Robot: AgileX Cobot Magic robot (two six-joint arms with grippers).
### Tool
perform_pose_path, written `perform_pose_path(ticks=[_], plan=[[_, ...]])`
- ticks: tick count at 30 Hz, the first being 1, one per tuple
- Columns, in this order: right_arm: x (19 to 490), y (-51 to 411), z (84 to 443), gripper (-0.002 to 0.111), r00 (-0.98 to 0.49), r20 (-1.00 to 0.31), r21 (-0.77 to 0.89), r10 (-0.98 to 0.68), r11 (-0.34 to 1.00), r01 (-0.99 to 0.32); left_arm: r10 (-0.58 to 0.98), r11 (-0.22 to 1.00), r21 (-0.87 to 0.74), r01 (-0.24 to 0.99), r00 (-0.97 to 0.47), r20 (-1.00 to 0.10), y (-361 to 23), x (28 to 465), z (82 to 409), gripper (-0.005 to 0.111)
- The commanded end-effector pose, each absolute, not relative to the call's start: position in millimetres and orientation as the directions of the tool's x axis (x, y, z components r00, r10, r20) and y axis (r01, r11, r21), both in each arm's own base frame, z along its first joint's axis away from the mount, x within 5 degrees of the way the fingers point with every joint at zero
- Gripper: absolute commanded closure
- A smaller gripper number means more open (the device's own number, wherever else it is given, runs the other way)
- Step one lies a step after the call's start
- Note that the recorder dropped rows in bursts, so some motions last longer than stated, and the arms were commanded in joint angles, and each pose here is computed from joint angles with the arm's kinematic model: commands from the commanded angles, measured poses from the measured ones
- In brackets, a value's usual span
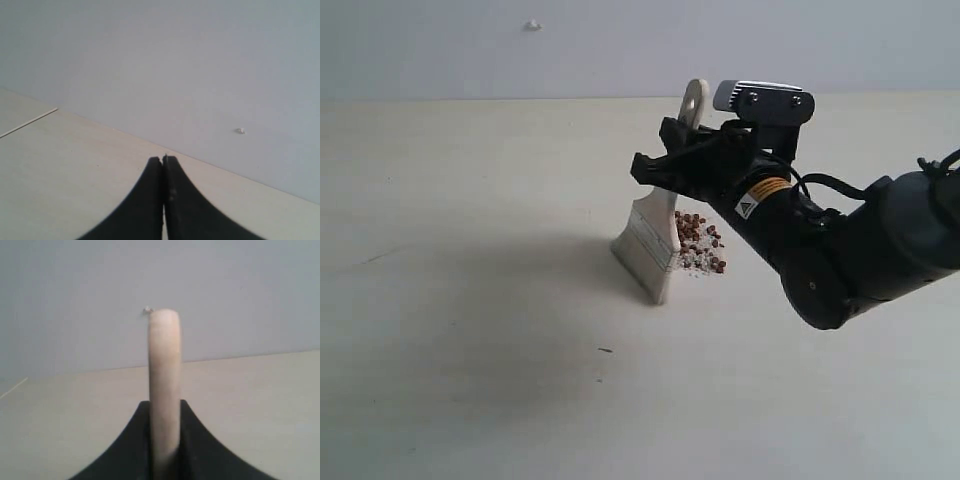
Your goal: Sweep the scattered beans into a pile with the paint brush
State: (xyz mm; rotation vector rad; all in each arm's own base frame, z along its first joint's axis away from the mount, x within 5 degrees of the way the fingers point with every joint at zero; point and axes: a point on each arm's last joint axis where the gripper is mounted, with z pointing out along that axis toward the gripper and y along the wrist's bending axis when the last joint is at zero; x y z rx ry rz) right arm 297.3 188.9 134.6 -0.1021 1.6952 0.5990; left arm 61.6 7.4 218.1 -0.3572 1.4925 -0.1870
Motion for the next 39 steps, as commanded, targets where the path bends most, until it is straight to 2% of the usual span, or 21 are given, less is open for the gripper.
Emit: perform_pose_path(ticks=[1, 10, 17, 27, 34, 36, 39], plan=[[297.0, 186.8, 136.2, 0.108, -0.207, -0.952, 0.291, 0.226, 0.879, -0.378, -0.342, 0.932, -0.347, -0.099, 0.070, -0.937, 7.4, 62.0, 216.7, 0.107], [299.2, 181.4, 135.6, 0.108, -0.176, -0.969, 0.225, 0.174, 0.916, -0.333, -0.342, 0.932, -0.347, -0.099, 0.070, -0.937, 7.4, 62.0, 216.7, 0.107], [298.4, 184.0, 138.0, 0.108, -0.164, -0.970, 0.228, 0.179, 0.903, -0.363, -0.342, 0.932, -0.347, -0.099, 0.070, -0.937, 7.4, 62.0, 216.7, 0.107], [295.2, 184.5, 168.7, 0.108, -0.112, -0.961, 0.277, 0.253, 0.874, -0.399, -0.342, 0.932, -0.347, -0.099, 0.070, -0.937, 7.4, 62.0, 216.7, 0.107], [291.8, 181.9, 178.0, 0.108, -0.080, -0.962, 0.270, 0.260, 0.873, -0.406, -0.342, 0.932, -0.347, -0.099, 0.070, -0.937, 7.4, 62.0, 216.7, 0.107], [286.8, 175.4, 183.8, 0.108, -0.042, -0.969, 0.240, 0.243, 0.890, -0.388, -0.342, 0.932, -0.347, -0.099, 0.070, -0.937, 7.4, 62.0, 216.7, 0.107], [277.3, 155.4, 187.5, 0.108, -0.005, -0.979, 0.195, 0.202, 0.942, -0.272, -0.342, 0.932, -0.347, -0.099, 0.070, -0.937, 7.4, 62.0, 216.7, 0.107]])
